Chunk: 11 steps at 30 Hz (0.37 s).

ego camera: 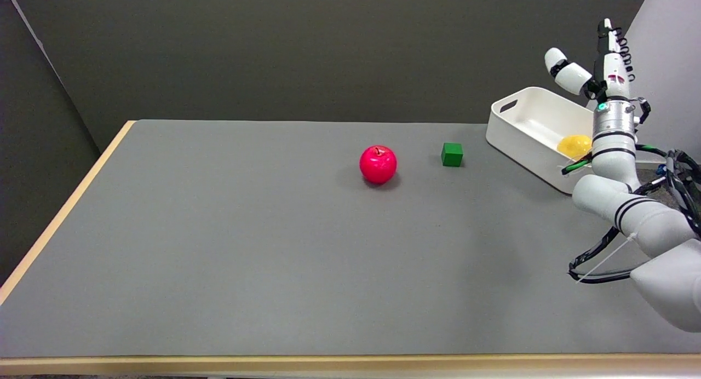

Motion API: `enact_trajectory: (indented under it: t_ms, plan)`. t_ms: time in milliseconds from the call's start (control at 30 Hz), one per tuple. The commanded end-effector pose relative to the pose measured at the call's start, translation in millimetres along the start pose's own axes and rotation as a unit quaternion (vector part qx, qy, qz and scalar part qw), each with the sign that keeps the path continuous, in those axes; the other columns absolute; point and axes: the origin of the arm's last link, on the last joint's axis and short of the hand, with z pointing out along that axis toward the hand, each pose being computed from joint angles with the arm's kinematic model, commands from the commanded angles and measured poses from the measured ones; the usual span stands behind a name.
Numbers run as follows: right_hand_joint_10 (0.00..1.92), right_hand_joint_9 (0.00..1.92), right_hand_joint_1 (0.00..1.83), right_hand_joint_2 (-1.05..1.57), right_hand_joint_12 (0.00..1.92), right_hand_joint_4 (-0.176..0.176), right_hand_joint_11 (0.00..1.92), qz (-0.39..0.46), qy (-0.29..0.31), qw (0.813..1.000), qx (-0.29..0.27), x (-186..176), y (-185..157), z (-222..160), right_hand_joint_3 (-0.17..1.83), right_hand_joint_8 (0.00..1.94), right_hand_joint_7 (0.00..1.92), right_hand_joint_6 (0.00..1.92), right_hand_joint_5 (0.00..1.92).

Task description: Place the yellow pear into the white box.

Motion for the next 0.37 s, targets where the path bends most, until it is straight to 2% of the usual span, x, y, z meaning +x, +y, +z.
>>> enact_trajectory:
  t_ms: [33, 133, 167, 200, 267, 333, 367]
  plan:
    - [0.00, 0.00, 0.43, 0.58, 0.00, 0.052, 0.00, 0.072, 0.000, 0.989, 0.127, 5.9, -53.4, -2.3, 0.72, 0.00, 0.00, 0.00, 0.00]
    - [0.00, 0.00, 0.34, 0.60, 0.00, 0.049, 0.00, 0.099, 0.019, 0.975, 0.199, 19.2, -75.6, -20.1, 0.78, 0.00, 0.00, 0.05, 0.00]
    - [0.13, 0.00, 0.32, 0.59, 0.26, 0.049, 0.00, 0.121, 0.020, 0.967, 0.225, 22.9, -85.3, -30.0, 0.85, 0.06, 0.00, 0.11, 0.00]
    - [0.30, 0.00, 0.30, 0.58, 0.60, 0.048, 0.00, 0.143, 0.018, 0.958, 0.247, 26.6, -93.9, -38.9, 0.94, 0.14, 0.01, 0.17, 0.01]
    - [0.48, 0.01, 0.27, 0.60, 0.85, 0.039, 0.00, 0.179, 0.016, 0.942, 0.283, 33.0, -110.3, -57.2, 0.94, 0.19, 0.05, 0.20, 0.04]
    - [0.66, 0.11, 0.20, 0.62, 1.09, 0.032, 0.01, 0.200, 0.007, 0.931, 0.305, 35.2, -119.0, -78.3, 0.96, 0.28, 0.14, 0.32, 0.07]
    - [0.69, 0.14, 0.19, 0.63, 1.13, 0.030, 0.02, 0.211, -0.001, 0.925, 0.317, 35.7, -123.4, -91.7, 0.97, 0.30, 0.16, 0.35, 0.08]
